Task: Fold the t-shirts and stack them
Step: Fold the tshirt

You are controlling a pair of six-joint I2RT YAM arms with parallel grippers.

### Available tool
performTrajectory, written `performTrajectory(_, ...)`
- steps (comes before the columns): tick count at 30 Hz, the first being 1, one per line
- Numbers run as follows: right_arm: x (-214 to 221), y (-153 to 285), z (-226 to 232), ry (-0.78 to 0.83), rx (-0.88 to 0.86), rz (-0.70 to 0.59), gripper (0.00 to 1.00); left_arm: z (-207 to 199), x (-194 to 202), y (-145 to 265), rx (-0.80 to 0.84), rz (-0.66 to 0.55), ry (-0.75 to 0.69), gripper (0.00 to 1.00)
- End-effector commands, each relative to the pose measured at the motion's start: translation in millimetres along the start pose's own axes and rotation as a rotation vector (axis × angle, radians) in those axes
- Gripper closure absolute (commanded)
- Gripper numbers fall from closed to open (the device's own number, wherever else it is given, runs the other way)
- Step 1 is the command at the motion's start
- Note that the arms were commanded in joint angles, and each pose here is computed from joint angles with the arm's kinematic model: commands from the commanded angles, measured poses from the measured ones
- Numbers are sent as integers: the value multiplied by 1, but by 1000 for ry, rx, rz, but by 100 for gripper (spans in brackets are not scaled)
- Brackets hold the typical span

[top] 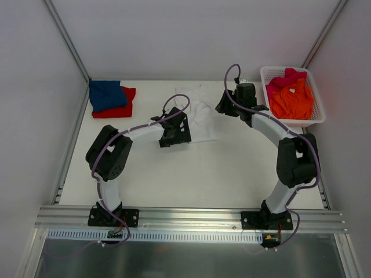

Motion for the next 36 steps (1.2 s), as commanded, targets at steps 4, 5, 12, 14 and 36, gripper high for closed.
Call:
performTrajectory(4,43,35,-16,-10,29,26,51,29,68,-16,-122,268,-12,2)
performTrajectory(5,48,38,-17,-11,33,31,51,28,68,-17,-117,269,-13,3)
performTrajectory(12,76,52,-23,-1,33,48,51,22,62,-21,-98,256,-16,4)
performTrajectory(14,83,51,-24,3,35,66,51,18,56,-23,-86,244,-17,4)
performTrajectory(36,114,21,-34,23,50,147,45,-4,30,-45,-60,207,29,5)
Point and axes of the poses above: each gripper's point midway between its finger pads, its own y axis back along the fingers, its own z axis along the line the jaws close on, x = y × z, the point moved 8 cm from there along y, back along the fingers, and after that the axes turned 8 degrees about -y, right-handed, at the moved point
